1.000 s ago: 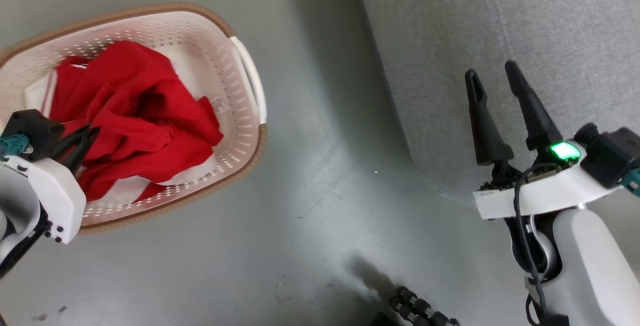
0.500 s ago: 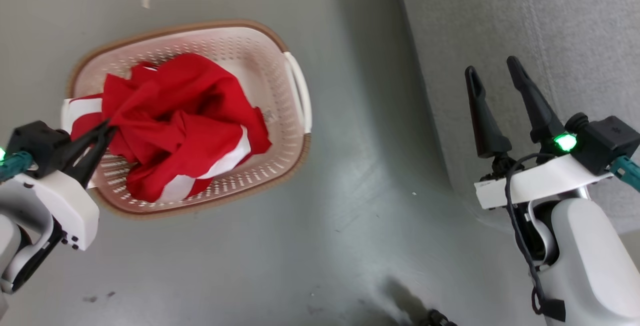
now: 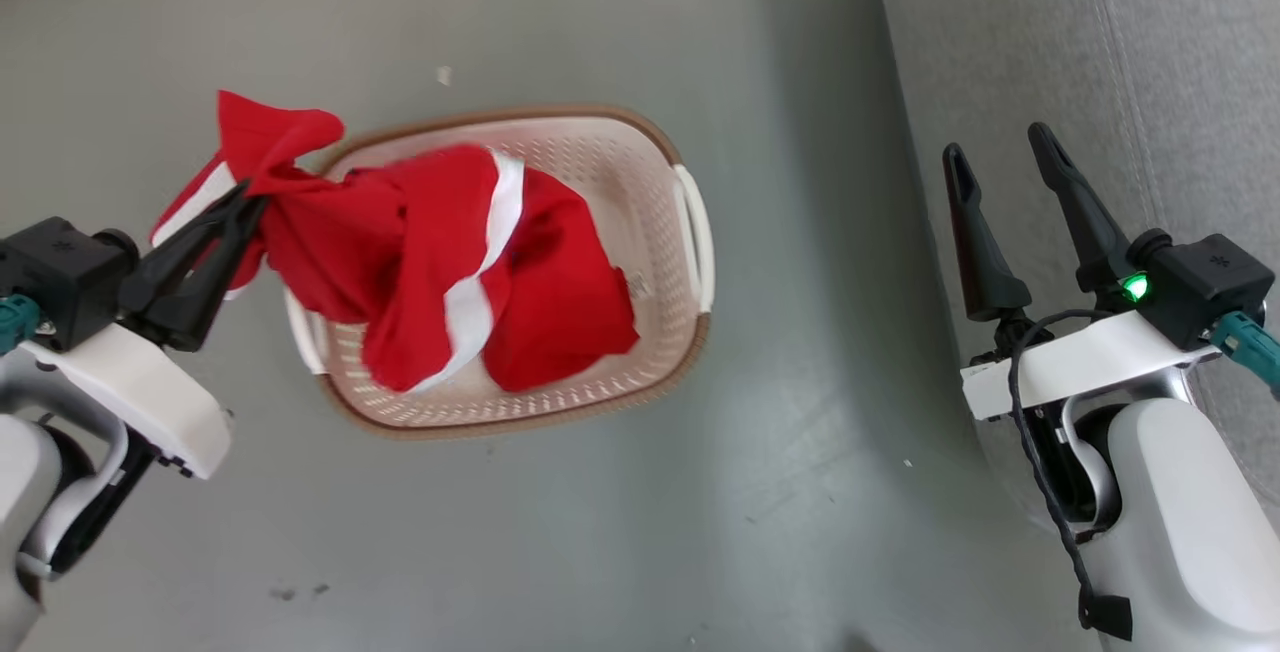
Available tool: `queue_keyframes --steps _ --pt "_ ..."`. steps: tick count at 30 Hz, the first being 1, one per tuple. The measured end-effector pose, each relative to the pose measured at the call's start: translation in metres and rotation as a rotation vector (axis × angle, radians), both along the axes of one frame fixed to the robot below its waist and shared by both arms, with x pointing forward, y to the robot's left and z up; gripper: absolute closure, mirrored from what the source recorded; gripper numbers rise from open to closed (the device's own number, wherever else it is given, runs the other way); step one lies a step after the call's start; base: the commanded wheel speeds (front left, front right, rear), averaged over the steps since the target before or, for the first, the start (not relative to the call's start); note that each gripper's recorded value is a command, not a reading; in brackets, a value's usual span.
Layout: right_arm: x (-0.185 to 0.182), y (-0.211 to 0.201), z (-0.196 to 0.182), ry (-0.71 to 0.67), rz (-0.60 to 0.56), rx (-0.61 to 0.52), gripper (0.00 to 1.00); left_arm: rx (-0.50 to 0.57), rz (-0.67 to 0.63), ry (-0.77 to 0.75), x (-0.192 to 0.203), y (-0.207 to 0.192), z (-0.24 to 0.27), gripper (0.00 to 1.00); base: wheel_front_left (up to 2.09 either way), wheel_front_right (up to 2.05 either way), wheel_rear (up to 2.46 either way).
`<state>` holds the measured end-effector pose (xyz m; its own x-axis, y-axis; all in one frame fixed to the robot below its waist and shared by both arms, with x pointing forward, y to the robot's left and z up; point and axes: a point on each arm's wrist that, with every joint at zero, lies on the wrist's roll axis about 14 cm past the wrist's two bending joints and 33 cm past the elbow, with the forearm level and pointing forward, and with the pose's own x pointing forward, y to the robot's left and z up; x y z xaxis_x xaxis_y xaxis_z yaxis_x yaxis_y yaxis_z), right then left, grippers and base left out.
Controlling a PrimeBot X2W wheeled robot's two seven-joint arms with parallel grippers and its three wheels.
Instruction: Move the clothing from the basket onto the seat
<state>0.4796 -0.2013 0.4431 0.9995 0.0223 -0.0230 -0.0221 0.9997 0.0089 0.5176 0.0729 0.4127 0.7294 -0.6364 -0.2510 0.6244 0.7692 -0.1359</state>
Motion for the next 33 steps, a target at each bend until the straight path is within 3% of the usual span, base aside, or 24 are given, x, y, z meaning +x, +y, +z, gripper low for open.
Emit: queue_keyframes --steps 11,19,28,33 --pt "-0.015 0.024 0.011 -0.010 0.054 0.014 0.00 -0.114 0.119 -0.203 -0.007 0.029 0.110 1.00 0.00 0.00 0.00" --pt "-0.019 0.062 0.035 -0.068 0.163 0.011 0.00 -0.139 0.120 -0.273 -0.025 0.042 0.173 1.00 0.00 0.00 0.00" --pt "-0.027 0.107 0.063 -0.137 0.307 -0.013 0.00 -0.107 0.115 -0.247 -0.051 0.057 0.204 1.00 0.00 0.00 0.00" --pt "-0.042 0.150 0.073 -0.163 0.442 -0.007 0.00 -0.130 0.090 -0.246 -0.065 0.055 0.223 1.00 0.00 0.00 0.00"
